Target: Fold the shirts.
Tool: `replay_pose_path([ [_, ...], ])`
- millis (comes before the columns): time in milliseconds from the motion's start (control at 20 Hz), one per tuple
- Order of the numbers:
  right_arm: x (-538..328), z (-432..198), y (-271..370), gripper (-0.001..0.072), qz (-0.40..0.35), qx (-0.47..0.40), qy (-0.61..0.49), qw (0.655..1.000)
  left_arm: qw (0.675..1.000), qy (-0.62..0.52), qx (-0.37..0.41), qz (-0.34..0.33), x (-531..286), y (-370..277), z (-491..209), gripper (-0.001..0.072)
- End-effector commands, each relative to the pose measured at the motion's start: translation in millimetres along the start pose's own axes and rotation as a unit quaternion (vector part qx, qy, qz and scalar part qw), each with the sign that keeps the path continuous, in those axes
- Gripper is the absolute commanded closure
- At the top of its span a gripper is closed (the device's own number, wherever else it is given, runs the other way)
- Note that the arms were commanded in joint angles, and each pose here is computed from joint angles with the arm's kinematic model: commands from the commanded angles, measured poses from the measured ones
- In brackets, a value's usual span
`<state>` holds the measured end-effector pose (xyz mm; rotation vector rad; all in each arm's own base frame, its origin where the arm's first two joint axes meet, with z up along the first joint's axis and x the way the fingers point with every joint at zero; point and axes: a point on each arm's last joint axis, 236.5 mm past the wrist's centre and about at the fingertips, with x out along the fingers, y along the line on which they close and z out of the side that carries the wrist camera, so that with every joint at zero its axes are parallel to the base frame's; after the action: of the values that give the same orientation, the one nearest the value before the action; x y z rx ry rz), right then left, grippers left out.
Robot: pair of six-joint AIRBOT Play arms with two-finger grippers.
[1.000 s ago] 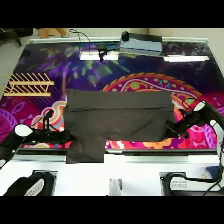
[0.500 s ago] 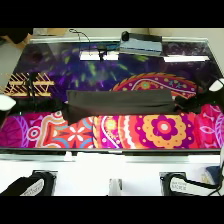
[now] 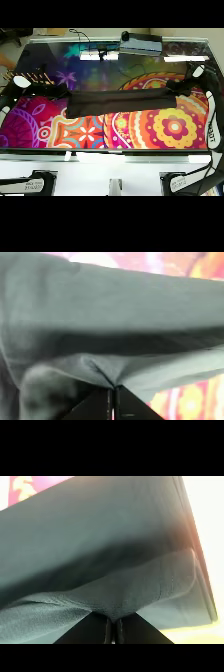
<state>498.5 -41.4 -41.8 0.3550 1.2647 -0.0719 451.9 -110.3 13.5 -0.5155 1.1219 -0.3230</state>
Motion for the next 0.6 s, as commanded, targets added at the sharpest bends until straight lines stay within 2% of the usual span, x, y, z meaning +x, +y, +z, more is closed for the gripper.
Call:
replay_pose_path([
  [0,38,-3,11,0.0604,0.03,0.037,0.027,0.999,0.998,0.041,-0.05,0.012,38,25,-11,0.0659],
  [50,44,-5,18,0.0513,0.046,0.042,0.031,0.998,0.996,0.05,-0.067,0.015,45,30,-15,0.0566],
  [100,44,-2,24,0.0385,0.06,0.038,0.026,0.997,0.996,0.055,-0.076,0.013,50,32,-18,0.0366],
  [150,40,2,29,0.0221,0.071,0.024,0.018,0.997,0.995,0.054,-0.08,0.009,50,31,-17,0.0222],
  [200,31,8,30,0.0118,0.073,0.007,0.009,0.997,0.995,0.052,-0.08,0.006,46,30,-14,0.0187],
  [250,20,15,25,0.0019,0.069,-0.004,0.001,0.998,0.996,0.055,-0.076,0.003,39,27,-11,0.0188],
  [400,-5,35,-14,0.002,0.053,0.021,-0.027,0.998,0.997,0.062,-0.05,-0.013,11,13,1,0.019],
  [550,0,24,-50,0.0017,0.048,0.069,0.002,0.996,0.999,0.037,-0.024,-0.029,-21,-13,17,0.0192],
])
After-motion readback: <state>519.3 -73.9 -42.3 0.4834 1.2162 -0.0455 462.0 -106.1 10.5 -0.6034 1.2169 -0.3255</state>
